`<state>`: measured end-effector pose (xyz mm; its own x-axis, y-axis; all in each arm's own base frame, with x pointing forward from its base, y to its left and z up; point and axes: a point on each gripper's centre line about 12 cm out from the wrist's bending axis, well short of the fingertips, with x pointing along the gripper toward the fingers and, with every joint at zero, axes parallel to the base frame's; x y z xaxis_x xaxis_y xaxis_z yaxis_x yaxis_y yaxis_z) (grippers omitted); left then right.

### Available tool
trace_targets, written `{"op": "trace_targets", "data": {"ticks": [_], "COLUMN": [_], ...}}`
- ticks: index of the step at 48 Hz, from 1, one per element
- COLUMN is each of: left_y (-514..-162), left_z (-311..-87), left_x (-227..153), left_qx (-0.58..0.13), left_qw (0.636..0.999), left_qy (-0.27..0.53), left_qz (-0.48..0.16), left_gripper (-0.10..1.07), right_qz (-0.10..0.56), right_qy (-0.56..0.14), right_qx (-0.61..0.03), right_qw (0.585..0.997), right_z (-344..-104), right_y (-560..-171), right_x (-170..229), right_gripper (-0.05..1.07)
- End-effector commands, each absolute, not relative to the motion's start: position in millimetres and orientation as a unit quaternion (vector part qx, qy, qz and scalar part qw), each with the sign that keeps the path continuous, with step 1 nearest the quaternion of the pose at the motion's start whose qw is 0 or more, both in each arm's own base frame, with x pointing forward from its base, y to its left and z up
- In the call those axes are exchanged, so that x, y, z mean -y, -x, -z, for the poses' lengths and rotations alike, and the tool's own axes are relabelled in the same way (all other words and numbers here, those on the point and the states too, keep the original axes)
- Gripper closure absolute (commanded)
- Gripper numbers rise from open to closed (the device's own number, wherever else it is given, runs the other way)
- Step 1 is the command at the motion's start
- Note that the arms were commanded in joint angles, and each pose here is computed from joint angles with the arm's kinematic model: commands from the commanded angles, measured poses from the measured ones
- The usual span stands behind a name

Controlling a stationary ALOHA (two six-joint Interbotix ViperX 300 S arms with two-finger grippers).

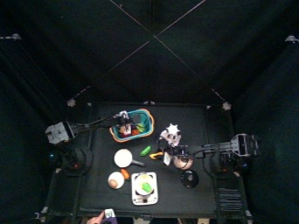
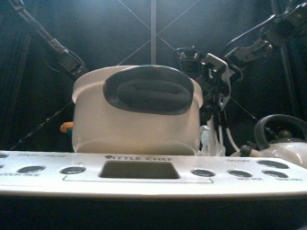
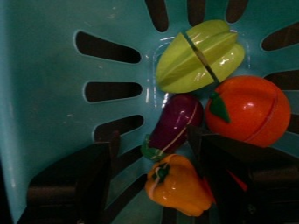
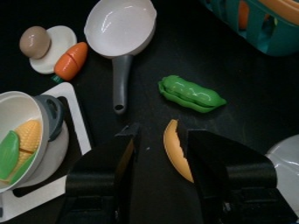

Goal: Grab eggplant

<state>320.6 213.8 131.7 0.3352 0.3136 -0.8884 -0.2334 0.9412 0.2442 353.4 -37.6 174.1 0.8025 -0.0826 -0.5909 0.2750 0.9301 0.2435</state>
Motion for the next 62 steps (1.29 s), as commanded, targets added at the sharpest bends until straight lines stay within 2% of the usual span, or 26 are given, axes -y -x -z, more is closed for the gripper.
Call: {"op": "trace_targets", "data": {"ticks": [1,5,10,16,23,30,35,42,47,51,59,62], "left_y": [-326,-327,-328,-327,-327,-326,-324,-322,-321,-322,-326,-326], "left_z": [-134,-127,-119,-122,-134,-168,-184,-190,-179,-169,-166,-166], "left_x": [-215,-214,-215,-215,-212,-210,-207,-203,-203,-204,-206,-206], "left_qx": [-0.542,-0.545,-0.545,-0.541,-0.531,-0.497,-0.481,-0.481,-0.493,-0.506,-0.506,-0.505], "left_qw": [0.822,0.821,0.821,0.824,0.829,0.848,0.856,0.856,0.85,0.844,0.844,0.844], "left_qy": [-0.037,-0.033,-0.018,-0.013,-0.009,-0.014,-0.019,-0.022,-0.022,-0.017,-0.02,-0.025], "left_qz": [-0.169,-0.167,-0.169,-0.171,-0.175,-0.186,-0.191,-0.189,-0.184,-0.18,-0.178,-0.178], "left_gripper": [0.07,0.11,0.24,0.41,0.52,0.52,0.52,0.52,0.51,0.45,0.16,0.1], "right_qz": [0.095,0.095,0.094,0.094,0.093,0.093,0.093,0.091,0.09,0.09,0.087,0.087], "right_qy": [-0.16,-0.16,-0.162,-0.162,-0.163,-0.162,-0.162,-0.159,-0.157,-0.156,-0.149,-0.145], "right_qx": [-0.283,-0.283,-0.284,-0.284,-0.284,-0.284,-0.287,-0.288,-0.287,-0.287,-0.294,-0.3], "right_qw": [0.941,0.941,0.94,0.94,0.94,0.94,0.939,0.94,0.941,0.941,0.94,0.939], "right_z": [-185,-185,-185,-185,-185,-185,-183,-183,-183,-183,-179,-175], "right_y": [-358,-358,-357,-358,-358,-358,-357,-357,-357,-357,-355,-355], "right_x": [39,39,39,39,38,37,37,36,36,36,35,35], "right_gripper": [0.25,0.25,0.25,0.25,0.25,0.25,0.25,0.25,0.25,0.25,0.25,0.25]}}
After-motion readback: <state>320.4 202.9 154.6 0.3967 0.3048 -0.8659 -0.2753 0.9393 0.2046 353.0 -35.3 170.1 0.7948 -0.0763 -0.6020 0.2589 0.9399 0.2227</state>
